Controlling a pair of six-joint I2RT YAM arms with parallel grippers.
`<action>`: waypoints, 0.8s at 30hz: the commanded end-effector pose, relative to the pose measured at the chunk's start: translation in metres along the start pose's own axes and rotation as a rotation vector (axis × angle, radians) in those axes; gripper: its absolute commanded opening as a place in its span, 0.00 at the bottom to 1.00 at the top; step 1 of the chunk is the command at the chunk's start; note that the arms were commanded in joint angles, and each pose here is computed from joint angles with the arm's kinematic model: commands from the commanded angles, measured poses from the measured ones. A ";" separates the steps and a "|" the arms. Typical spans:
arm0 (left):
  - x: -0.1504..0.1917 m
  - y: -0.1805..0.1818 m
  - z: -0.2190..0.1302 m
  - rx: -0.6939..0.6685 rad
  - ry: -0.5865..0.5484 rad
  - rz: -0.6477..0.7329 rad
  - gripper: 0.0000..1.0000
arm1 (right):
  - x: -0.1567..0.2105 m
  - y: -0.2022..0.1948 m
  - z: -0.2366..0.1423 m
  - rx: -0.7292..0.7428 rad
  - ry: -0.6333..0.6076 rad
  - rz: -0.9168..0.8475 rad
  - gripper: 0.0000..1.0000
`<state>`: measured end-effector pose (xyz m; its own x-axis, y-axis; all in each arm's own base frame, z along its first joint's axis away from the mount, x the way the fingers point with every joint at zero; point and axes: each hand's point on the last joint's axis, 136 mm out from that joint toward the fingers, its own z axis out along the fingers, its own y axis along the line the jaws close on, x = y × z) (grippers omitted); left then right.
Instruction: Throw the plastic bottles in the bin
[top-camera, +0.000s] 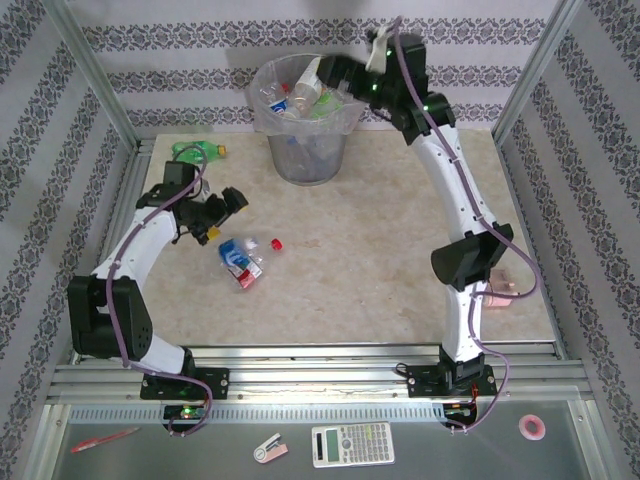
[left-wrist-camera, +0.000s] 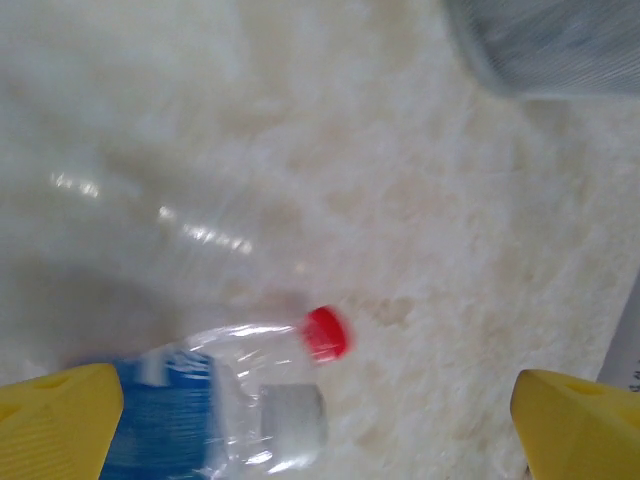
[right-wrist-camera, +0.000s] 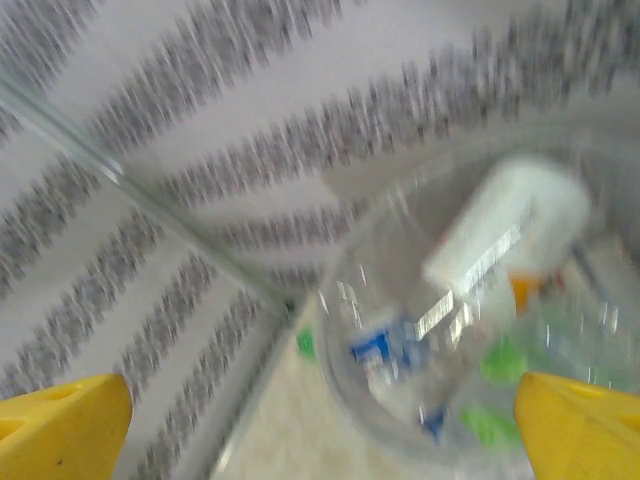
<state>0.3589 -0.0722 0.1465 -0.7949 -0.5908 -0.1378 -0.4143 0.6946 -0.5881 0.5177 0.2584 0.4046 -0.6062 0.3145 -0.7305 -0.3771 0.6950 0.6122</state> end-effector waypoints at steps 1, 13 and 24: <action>0.021 0.018 -0.004 -0.080 0.042 -0.053 1.00 | 0.105 -0.032 0.008 0.075 0.288 0.060 0.98; 0.036 0.051 -0.055 -0.337 0.021 0.103 1.00 | 0.253 -0.043 -0.021 0.104 0.708 0.021 0.98; 0.104 0.065 -0.065 -0.468 0.166 0.254 1.00 | 0.339 -0.058 -0.034 0.126 0.901 -0.008 0.98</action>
<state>0.2584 -0.0897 0.1546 -0.9365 -0.3191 -0.1451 -0.2677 0.9182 -0.2919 0.3091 0.3032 0.1288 -0.9441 -0.2810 -0.1721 -0.3293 0.7866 0.5223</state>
